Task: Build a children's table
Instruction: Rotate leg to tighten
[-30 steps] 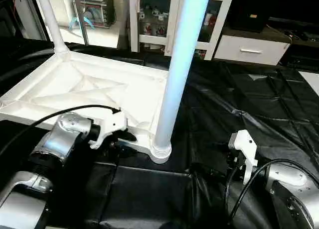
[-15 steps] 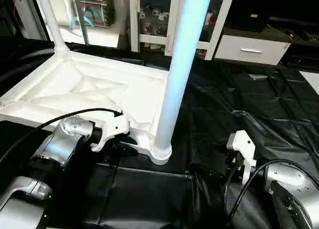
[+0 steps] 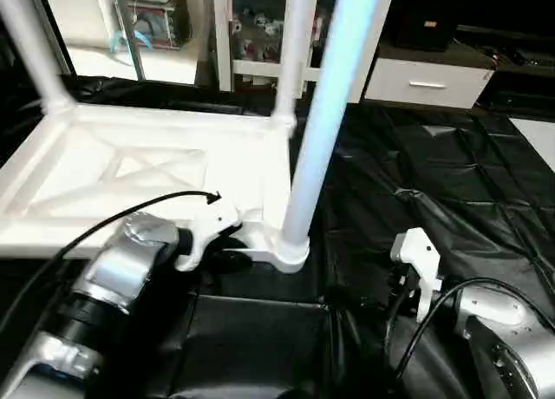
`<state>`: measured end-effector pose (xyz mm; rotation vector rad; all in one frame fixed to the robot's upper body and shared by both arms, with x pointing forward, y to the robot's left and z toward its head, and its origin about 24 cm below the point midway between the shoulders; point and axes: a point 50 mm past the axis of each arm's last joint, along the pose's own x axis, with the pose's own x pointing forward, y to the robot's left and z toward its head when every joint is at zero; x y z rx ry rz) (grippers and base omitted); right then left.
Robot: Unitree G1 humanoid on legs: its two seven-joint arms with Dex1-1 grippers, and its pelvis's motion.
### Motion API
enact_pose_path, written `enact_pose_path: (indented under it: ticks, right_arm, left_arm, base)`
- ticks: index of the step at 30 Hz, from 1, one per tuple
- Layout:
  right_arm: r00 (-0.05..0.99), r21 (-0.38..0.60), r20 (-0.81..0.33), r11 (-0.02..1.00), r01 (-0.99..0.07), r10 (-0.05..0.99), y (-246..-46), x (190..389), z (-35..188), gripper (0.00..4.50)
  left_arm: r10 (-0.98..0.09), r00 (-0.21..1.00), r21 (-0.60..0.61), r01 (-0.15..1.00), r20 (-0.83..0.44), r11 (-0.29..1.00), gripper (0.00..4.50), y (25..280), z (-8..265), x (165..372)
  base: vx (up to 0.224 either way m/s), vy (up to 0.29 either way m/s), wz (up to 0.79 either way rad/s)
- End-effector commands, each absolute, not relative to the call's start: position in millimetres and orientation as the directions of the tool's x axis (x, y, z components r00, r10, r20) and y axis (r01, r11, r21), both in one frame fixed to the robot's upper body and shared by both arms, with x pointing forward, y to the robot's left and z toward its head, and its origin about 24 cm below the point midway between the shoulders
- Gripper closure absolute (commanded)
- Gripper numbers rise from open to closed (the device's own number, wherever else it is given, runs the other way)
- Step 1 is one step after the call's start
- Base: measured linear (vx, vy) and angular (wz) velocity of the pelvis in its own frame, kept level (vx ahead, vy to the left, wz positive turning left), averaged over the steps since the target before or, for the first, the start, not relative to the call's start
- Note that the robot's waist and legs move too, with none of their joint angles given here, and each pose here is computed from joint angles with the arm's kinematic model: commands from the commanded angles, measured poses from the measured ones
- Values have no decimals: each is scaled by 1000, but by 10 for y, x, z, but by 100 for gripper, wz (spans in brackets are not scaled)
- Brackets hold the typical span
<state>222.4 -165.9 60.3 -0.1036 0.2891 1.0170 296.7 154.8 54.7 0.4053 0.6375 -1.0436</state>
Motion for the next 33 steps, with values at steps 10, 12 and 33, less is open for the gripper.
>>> enact_pose_path:
  ticks: [10, 12, 33]
  right_arm:
    - [643, -16, -353, 683, -730, 679, -1785, 2405, 540, 59]
    - [664, -11, -356, 707, -707, 658, -1793, 2429, 537, 59]
    - [669, -25, -347, 706, -707, 657, -1798, 2503, 572, 59]
  left_arm:
    - [-667, 354, -6, 881, -655, 473, 370, 1233, 385, 2766]
    - [-653, 367, -14, 865, -662, 501, 370, 1204, 379, 2758]
    - [-722, 438, -38, 842, -536, 538, 287, 1063, 572, 2783]
  base:
    - [0, 0, 0]
    - [0, 0, 0]
    - [0, 0, 0]
